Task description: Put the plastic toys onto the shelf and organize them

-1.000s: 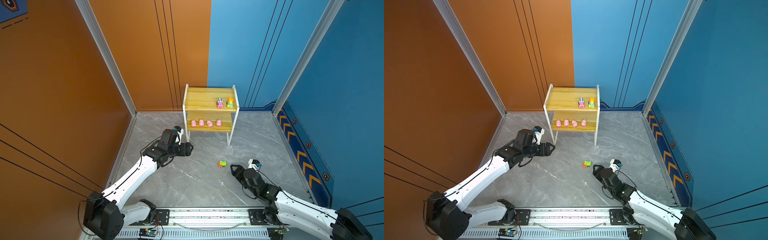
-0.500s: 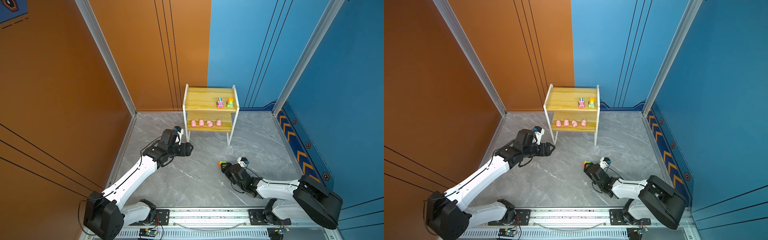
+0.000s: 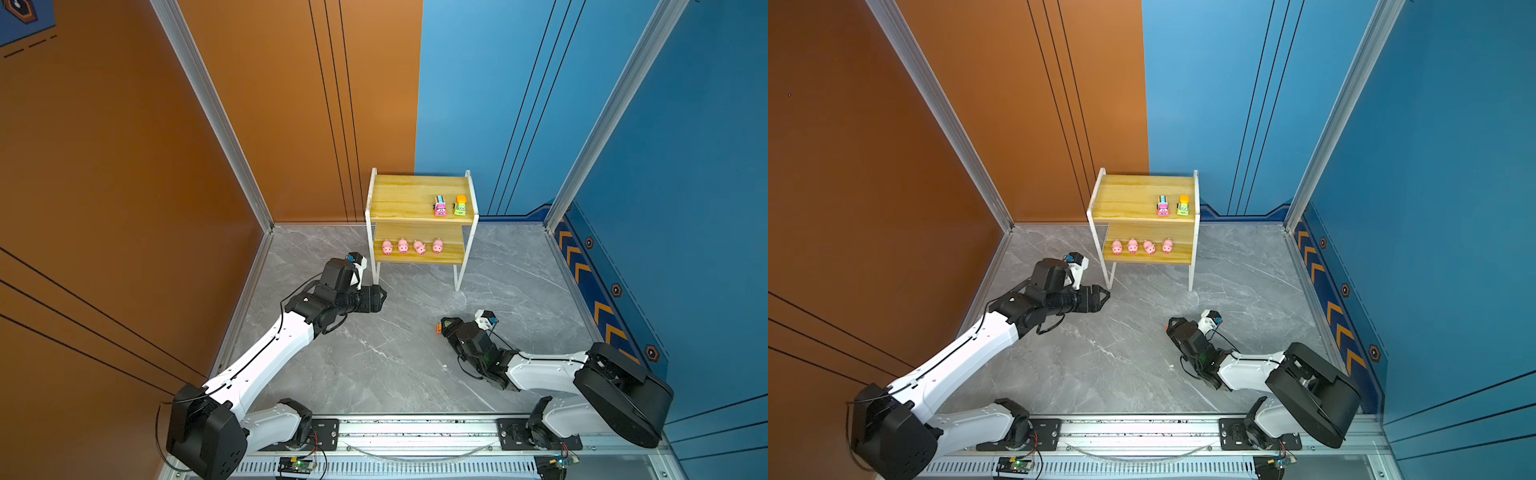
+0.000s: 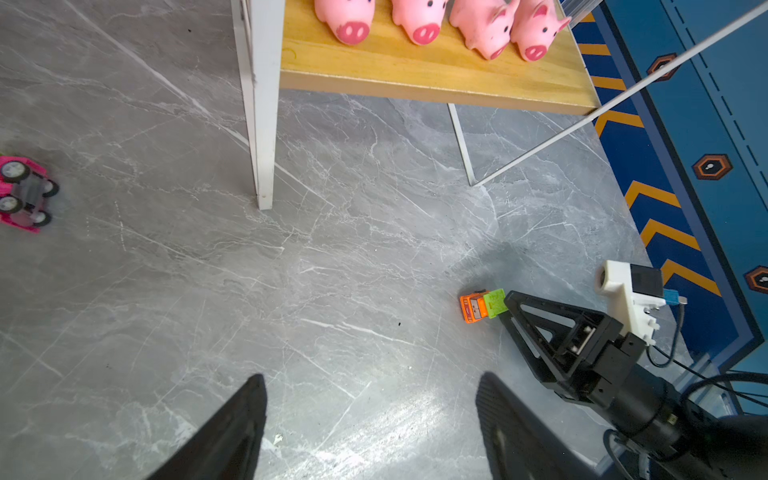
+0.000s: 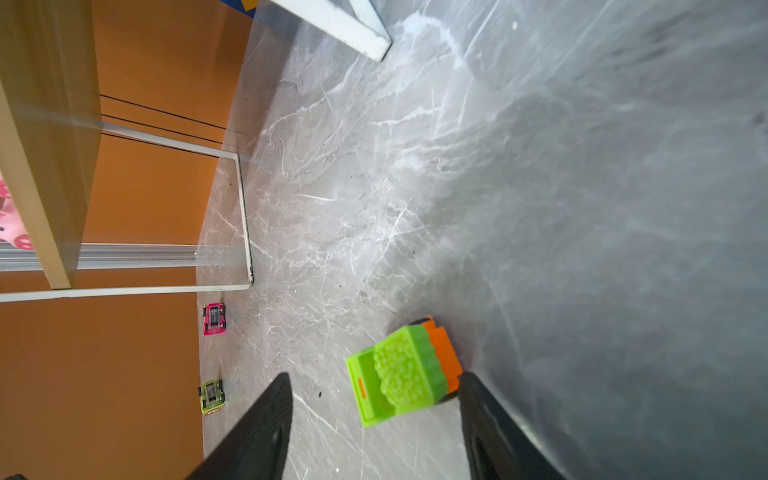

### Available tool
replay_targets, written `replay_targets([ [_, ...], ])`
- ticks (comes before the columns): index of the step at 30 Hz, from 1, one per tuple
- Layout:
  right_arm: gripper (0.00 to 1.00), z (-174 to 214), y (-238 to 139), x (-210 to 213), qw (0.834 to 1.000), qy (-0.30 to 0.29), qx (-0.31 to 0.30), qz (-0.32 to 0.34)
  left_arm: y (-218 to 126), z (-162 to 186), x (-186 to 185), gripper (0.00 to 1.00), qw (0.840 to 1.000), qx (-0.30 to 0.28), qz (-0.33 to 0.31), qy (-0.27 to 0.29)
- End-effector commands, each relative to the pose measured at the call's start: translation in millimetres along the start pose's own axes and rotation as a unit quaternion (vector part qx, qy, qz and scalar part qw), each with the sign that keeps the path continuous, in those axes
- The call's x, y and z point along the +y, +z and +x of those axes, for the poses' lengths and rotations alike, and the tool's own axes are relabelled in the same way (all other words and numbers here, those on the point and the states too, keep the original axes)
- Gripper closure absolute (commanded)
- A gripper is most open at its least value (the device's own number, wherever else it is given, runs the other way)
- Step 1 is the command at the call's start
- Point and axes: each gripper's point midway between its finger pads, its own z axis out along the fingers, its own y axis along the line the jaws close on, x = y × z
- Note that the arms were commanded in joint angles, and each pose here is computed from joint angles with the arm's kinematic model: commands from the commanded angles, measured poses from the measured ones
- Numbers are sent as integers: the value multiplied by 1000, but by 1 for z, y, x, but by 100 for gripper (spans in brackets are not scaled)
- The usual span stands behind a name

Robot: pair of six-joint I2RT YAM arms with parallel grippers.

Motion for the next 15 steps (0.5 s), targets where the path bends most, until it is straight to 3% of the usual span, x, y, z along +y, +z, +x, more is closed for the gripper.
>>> replay_targets([
  [1,36,-4,5,10,1000,13,-8,-12,-4,-5,-7,20,1000,-13,13,11],
  [15,35,-12,24,12,1000,18,-10,-4,-4,-5,-7,20,1000,-13,13,11],
])
